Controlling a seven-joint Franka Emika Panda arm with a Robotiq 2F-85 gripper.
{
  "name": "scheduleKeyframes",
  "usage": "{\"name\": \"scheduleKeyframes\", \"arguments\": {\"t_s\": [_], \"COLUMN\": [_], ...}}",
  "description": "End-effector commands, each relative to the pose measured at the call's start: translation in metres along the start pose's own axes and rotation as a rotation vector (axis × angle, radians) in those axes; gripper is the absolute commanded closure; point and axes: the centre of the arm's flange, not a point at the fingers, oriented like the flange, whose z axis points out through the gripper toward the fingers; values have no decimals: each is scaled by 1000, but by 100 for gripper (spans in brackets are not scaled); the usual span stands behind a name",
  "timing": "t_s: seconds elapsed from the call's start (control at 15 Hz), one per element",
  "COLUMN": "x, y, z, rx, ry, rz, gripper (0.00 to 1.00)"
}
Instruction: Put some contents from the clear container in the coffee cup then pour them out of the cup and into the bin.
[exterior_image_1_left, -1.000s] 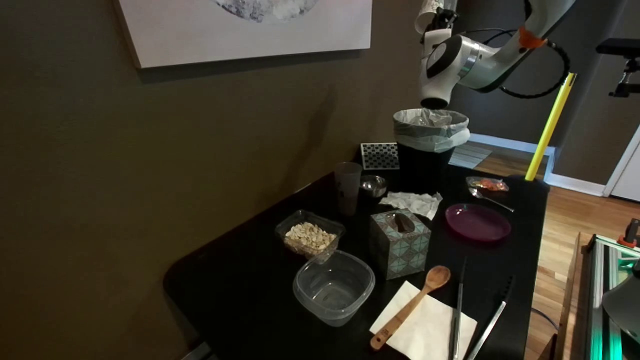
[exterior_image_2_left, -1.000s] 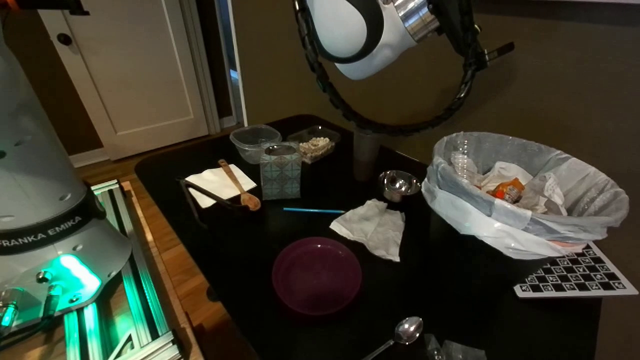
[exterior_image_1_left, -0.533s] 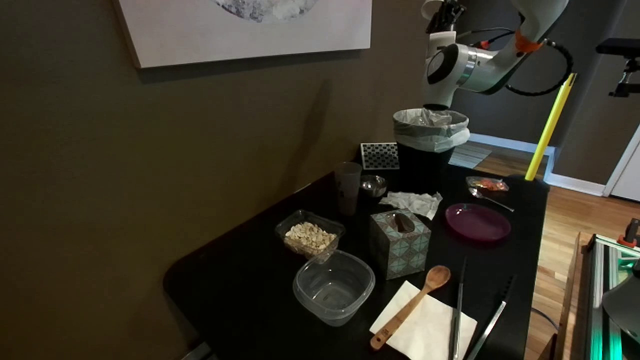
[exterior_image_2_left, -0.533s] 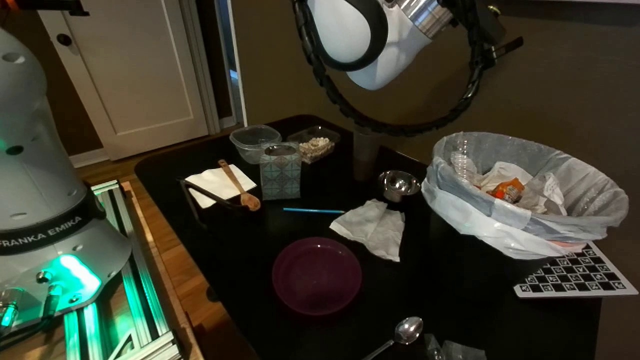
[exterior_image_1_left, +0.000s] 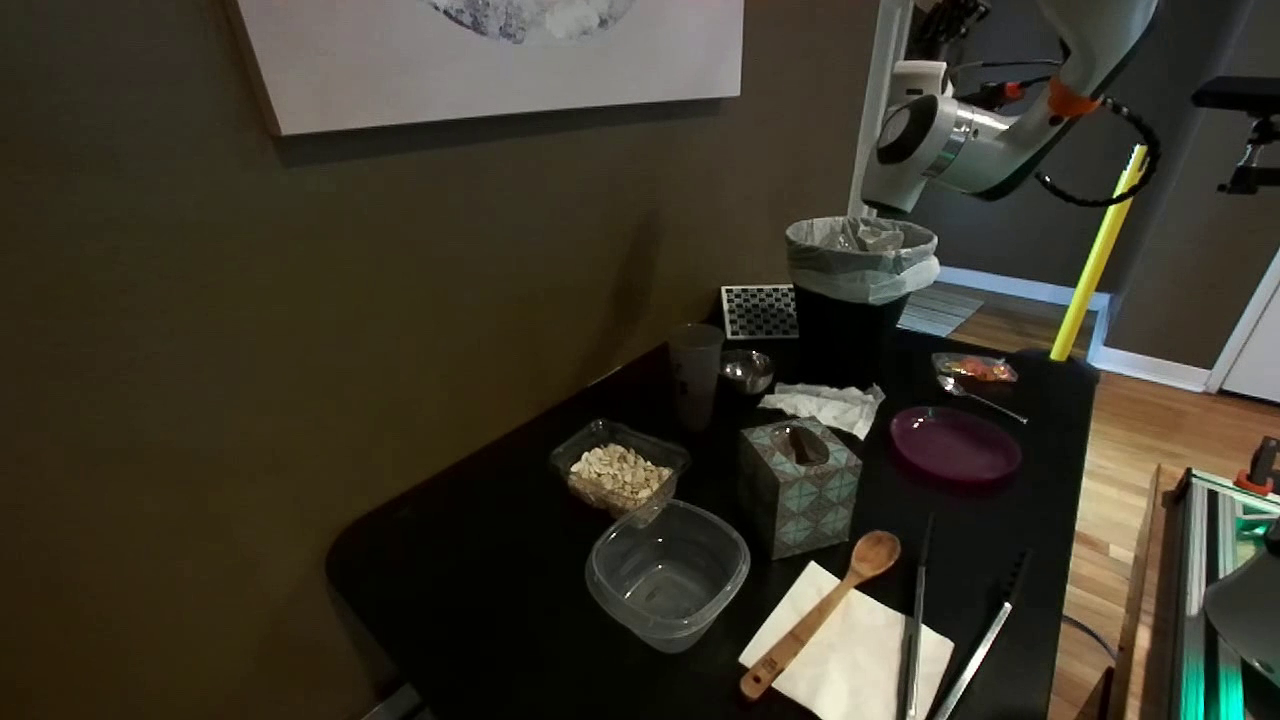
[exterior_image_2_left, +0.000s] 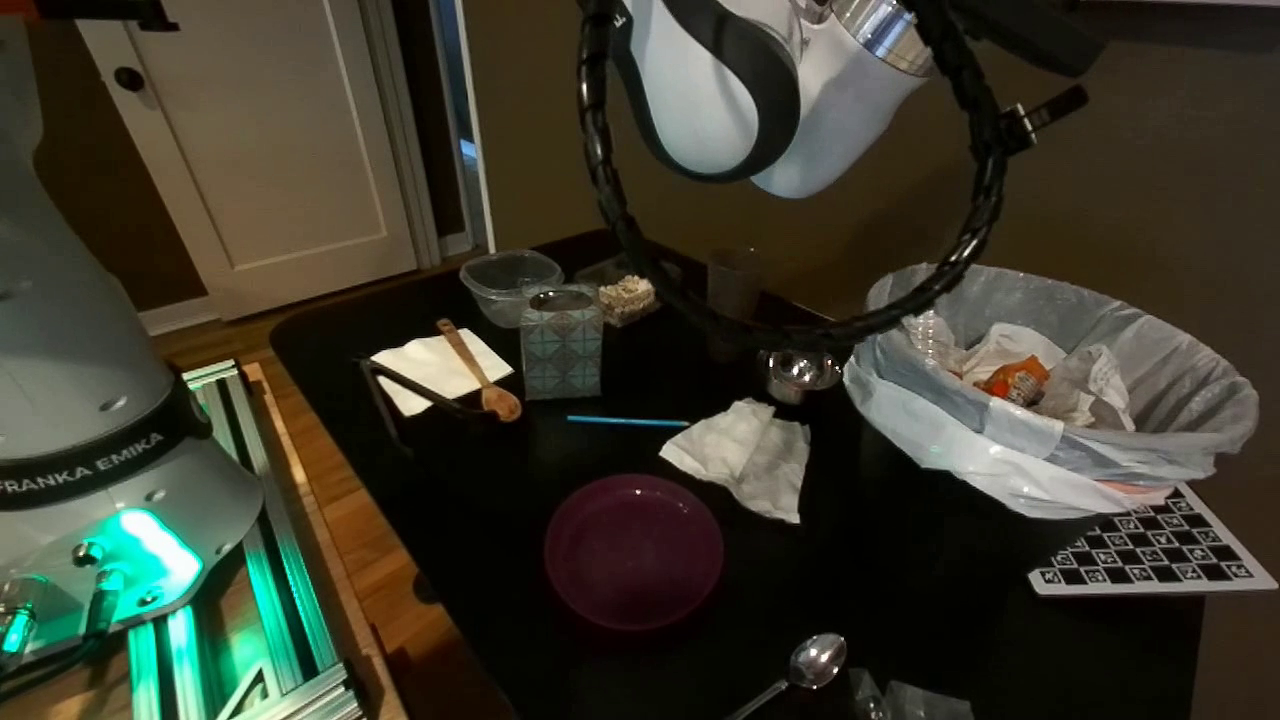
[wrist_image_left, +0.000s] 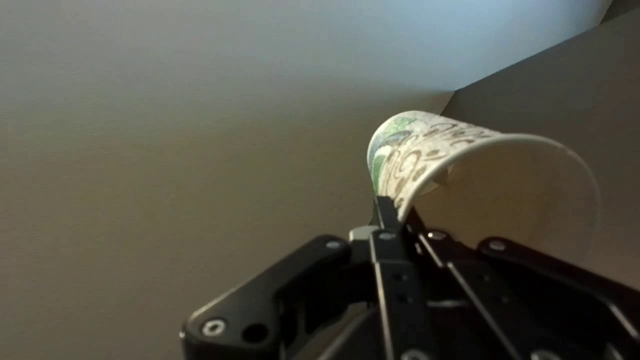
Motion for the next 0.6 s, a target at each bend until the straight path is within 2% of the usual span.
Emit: {"name": "scheduleKeyframes", "arguments": {"t_s": [0.0,0.07,0.13,0.33,0.4,0.47,0.53], "x": [-7,-8,-9,-9,-7,-6,-4], "y": [-8,-14,-15,-24,-26,-27,-29], "z": [-2,1,-3,-1,1,0,3], "rx": [50,20,69,89,87,131,90], "ry": [-140,-155,-224,-372,-389,-453,-398], "rz": [-85,-66,-98,-111,-103,-136,-100], "gripper": [99,99,99,99,99,99,99]}}
